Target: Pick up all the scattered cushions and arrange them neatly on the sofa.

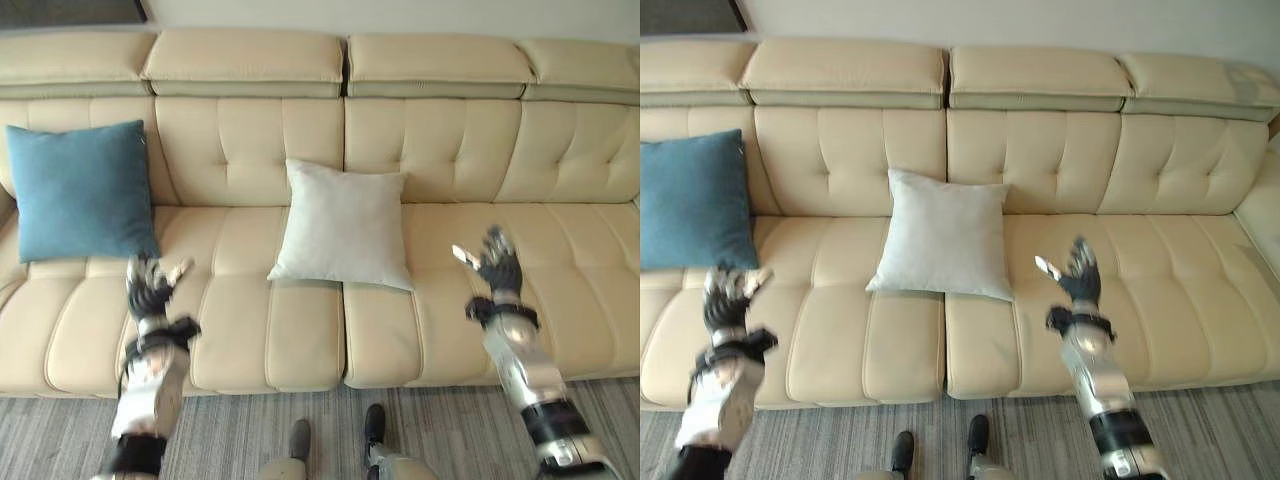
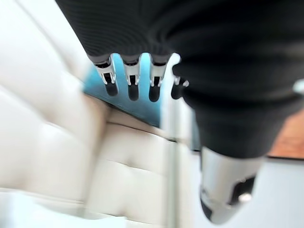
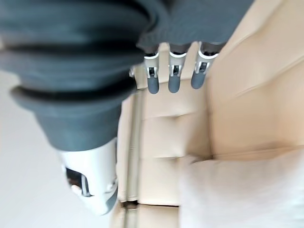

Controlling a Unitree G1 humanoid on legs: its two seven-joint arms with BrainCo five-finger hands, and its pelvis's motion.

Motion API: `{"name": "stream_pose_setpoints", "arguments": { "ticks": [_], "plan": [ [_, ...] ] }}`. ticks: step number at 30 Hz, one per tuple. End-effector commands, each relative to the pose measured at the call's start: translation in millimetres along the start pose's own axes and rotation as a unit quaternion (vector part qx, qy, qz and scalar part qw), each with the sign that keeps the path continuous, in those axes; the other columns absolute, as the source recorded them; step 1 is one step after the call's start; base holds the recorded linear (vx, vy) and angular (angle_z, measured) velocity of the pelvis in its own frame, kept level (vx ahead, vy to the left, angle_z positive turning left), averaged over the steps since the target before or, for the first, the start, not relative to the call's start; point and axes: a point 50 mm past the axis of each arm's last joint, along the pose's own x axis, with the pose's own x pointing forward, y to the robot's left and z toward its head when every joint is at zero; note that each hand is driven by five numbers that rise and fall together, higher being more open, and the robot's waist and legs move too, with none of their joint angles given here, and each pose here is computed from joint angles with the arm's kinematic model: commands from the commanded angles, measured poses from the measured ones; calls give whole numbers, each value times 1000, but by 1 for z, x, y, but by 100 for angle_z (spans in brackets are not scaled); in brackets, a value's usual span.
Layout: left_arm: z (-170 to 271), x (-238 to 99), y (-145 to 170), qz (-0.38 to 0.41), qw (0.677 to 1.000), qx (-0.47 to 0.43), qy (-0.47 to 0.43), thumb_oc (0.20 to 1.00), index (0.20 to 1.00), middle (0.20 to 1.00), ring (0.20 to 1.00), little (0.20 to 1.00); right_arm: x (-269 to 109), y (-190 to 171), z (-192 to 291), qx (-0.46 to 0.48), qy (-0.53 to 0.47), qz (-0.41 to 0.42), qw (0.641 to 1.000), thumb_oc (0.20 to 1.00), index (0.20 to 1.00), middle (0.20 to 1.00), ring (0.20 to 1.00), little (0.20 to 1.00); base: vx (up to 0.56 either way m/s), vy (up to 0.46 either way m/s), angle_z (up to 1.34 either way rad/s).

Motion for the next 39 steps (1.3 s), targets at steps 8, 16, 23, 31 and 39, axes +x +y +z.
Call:
{"name": "stream_pose_setpoints", "arguments": {
  "ticks": [8, 16, 23, 31, 39],
  "plan": [
    [-44, -24, 2, -83, 990, 84, 80, 1000, 1000, 1000, 1000, 1000, -23, -8, -59, -64, 107, 44, 991, 1000, 1000, 1000, 1000, 1000, -65, 39, -11],
    [-30, -8, -9, -127, 979, 154, 49, 1000, 1000, 1000, 1000, 1000, -22, -4, -64, -56, 116, 40, 991, 1000, 1000, 1000, 1000, 1000, -226, 23, -3],
    [-45, -17, -2, -127, 977, 151, 83, 1000, 1000, 1000, 1000, 1000, -28, -10, -69, -46, 124, 33, 991, 1000, 1000, 1000, 1000, 1000, -137, -29, -24],
    [-55, -25, -10, -122, 981, 110, 107, 1000, 1000, 1000, 1000, 1000, -29, -2, -66, -40, 117, 45, 991, 1000, 1000, 1000, 1000, 1000, -222, -236, -21],
    [-52, -26, -25, -143, 980, 96, 95, 1000, 1000, 1000, 1000, 1000, -28, -4, -67, -43, 120, 44, 991, 1000, 1000, 1000, 1000, 1000, -243, -88, 19]
  ]
}}
